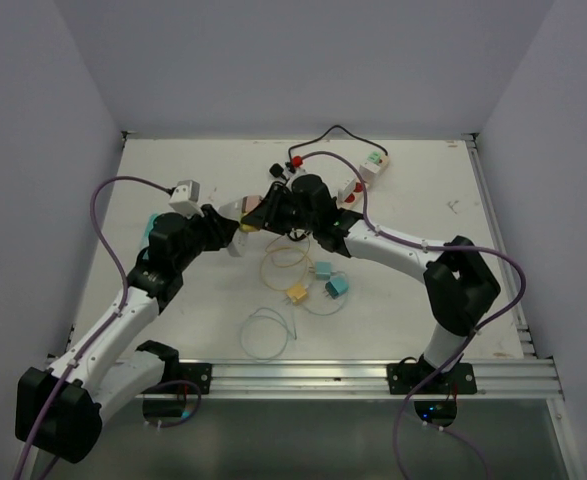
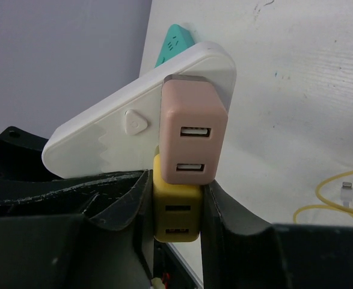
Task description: Pull the plug off the socket
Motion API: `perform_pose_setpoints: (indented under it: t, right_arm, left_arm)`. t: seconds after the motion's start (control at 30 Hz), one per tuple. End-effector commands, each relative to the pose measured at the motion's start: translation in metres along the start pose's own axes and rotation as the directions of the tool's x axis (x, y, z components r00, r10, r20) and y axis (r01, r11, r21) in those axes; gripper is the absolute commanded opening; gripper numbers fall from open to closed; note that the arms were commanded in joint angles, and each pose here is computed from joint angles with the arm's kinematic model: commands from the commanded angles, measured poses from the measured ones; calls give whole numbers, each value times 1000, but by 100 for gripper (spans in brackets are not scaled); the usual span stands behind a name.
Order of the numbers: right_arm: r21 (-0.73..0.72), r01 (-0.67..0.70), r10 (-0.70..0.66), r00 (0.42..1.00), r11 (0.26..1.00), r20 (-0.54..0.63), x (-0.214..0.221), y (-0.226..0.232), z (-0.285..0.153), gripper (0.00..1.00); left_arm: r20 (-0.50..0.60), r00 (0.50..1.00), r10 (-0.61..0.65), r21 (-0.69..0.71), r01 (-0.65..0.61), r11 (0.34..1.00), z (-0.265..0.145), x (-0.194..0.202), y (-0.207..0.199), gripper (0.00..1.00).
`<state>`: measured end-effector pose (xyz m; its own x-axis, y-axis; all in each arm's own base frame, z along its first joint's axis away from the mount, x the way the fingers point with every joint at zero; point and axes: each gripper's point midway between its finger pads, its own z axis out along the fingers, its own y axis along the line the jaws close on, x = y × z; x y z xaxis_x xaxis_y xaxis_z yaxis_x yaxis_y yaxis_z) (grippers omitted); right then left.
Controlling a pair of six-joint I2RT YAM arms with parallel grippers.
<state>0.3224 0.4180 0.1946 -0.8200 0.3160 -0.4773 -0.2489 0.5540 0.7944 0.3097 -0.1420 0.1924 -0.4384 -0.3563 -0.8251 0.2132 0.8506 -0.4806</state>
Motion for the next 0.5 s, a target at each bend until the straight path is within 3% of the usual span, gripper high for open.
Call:
perform_pose_setpoints:
  t: [0.0,0.03,0.47]
  right_arm:
    - [-34,18,-17,999,999,31,-9,11,-3,12]
    - [-33,21,-20,999,999,32,-9,12,-6,0]
    - [44,44,-44,999,998,11,-11,-5,-39,0]
  left_arm:
    - [128,992,-9,-17,12,1000,-2,-31,-3,0]
    - [146,989,-8,-61,17,998,-3,-34,5,0]
    - [212,977,36,-431,61,900,-12,-36,78,0]
